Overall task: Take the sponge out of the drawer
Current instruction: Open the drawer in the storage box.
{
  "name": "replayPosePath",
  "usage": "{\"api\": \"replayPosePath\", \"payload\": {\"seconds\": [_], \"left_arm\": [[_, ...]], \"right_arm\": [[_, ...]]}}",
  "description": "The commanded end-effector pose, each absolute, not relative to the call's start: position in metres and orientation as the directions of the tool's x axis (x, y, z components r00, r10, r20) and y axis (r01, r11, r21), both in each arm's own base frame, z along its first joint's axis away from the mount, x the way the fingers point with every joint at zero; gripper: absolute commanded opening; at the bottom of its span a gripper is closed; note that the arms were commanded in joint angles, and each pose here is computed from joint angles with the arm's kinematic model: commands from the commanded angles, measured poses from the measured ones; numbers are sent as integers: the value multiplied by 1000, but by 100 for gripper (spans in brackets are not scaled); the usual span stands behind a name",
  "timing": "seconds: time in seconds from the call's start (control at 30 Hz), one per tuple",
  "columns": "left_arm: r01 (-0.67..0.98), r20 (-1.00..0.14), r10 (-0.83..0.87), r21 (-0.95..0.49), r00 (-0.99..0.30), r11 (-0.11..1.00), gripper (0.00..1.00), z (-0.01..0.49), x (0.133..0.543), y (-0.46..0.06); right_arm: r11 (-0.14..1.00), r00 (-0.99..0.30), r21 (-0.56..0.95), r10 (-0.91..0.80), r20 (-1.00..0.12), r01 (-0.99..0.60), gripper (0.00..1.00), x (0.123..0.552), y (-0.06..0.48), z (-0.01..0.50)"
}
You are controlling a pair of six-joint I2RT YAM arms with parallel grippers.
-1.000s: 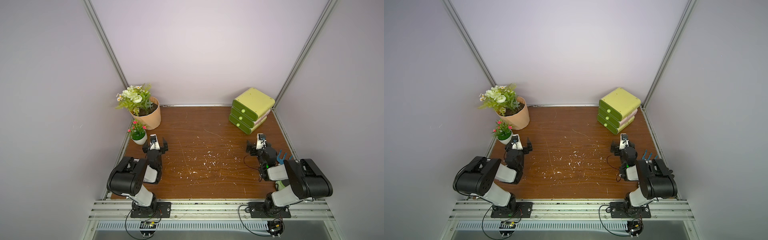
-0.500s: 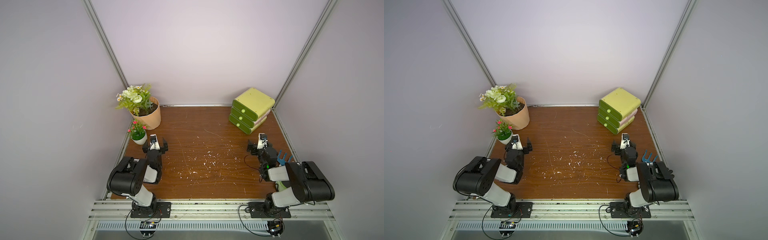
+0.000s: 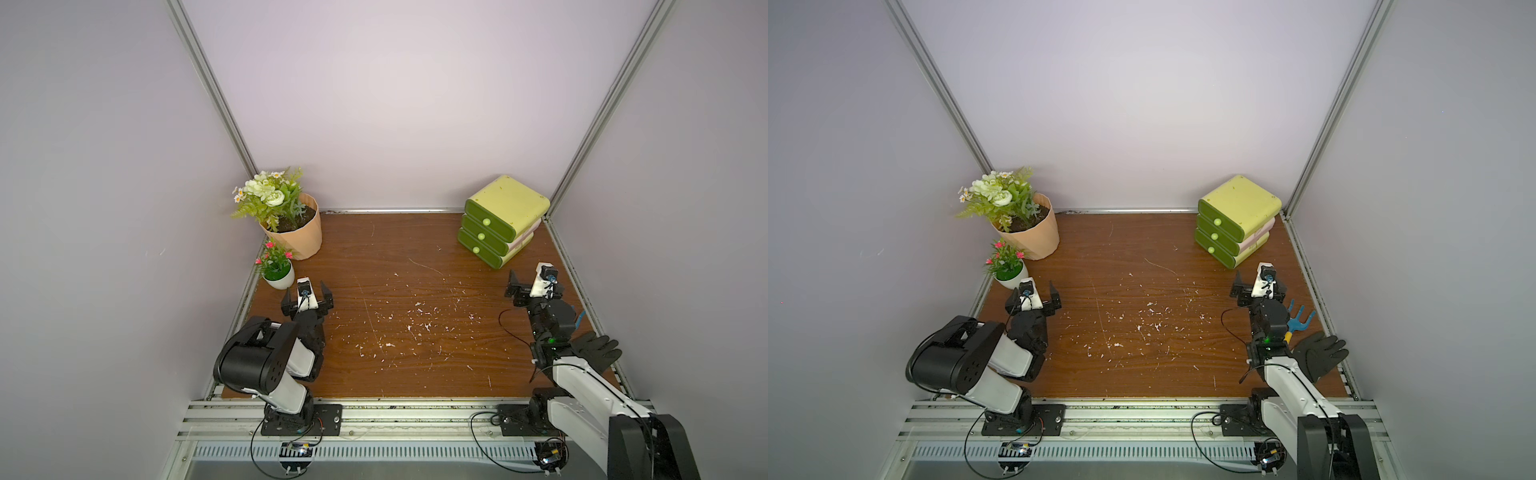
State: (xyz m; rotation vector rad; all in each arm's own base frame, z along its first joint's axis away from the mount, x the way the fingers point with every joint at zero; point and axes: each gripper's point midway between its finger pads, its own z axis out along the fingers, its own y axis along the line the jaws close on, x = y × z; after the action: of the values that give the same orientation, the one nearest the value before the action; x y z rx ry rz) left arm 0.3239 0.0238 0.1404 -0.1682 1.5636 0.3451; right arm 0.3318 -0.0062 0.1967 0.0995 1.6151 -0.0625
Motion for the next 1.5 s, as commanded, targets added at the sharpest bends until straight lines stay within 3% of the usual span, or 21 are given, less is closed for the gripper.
{"api": "replayPosePath", "payload": {"seconds": [0.0,0.2,0.37,0.53,0.7,0.93,1.2,1.47], "left_arm": [[-310,-984,165,137,67,941,100,180,319,12],[-177,-990,11,-14,141,984,100,220,319,-9],[69,-966,-230,-223,115,972,100,261,329,-49],[313,-858,-513,-480,27,820,100,296,336,-90],[386,-670,-723,-720,-169,577,99,301,356,-123],[420,-559,-735,-815,-384,399,100,297,379,-208],[354,-387,-709,-913,-590,204,91,272,412,-289],[324,-273,-649,-945,-710,43,83,252,438,-365]], "right_arm": [[993,-56,85,89,-994,76,100,335,0,205],[978,-103,202,207,-973,56,100,344,6,201],[978,-156,202,194,-969,-42,100,350,25,204],[971,-159,219,202,-966,-96,99,346,34,210],[974,-156,217,204,-966,-69,100,341,29,214],[967,-167,250,240,-956,-42,100,340,25,214],[965,-179,262,260,-949,14,100,341,16,209],[959,-180,280,282,-942,35,100,340,10,208]]}}
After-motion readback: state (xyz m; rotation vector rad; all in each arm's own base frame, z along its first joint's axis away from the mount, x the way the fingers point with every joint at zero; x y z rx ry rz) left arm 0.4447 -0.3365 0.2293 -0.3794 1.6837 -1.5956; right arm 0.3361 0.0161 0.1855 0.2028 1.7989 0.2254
